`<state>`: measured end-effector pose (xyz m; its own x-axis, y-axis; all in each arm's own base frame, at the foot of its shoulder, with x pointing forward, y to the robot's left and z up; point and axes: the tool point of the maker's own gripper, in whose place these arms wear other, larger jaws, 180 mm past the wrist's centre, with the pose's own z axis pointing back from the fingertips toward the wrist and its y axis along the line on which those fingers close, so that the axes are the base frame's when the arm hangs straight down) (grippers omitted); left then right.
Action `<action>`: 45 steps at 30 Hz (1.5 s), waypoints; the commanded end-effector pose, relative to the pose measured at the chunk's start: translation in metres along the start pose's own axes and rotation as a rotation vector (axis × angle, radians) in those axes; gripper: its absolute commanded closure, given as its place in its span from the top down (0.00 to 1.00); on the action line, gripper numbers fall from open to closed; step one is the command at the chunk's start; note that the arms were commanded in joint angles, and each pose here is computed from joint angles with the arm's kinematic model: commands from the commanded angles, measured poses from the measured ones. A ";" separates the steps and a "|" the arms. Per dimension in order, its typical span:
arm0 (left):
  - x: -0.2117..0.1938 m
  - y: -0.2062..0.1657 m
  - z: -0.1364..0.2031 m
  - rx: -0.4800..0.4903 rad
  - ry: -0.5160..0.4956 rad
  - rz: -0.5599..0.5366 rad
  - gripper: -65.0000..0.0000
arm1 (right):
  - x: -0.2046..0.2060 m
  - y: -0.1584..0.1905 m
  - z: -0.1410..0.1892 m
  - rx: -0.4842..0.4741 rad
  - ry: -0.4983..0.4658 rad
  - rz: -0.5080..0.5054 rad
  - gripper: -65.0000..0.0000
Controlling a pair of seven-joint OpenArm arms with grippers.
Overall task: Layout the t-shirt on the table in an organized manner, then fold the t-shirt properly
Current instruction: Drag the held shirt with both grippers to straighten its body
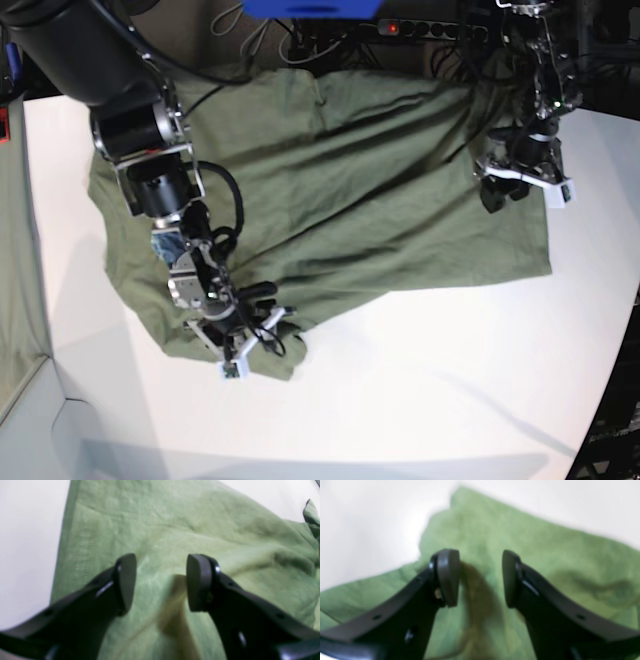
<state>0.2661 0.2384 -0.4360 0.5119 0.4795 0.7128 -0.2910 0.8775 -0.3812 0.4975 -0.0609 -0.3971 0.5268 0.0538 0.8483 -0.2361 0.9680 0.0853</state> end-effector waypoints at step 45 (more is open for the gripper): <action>-0.061 0.031 0.022 0.105 0.204 -0.012 0.51 | 0.049 -0.001 0.046 -0.071 -0.140 0.008 0.54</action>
<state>0.2495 0.2396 -0.4399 0.5089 0.4756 0.7175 -0.2941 0.8794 -0.3744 0.4767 -0.0674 -0.3471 0.4436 0.0271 0.8958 -0.1767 0.9826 0.0578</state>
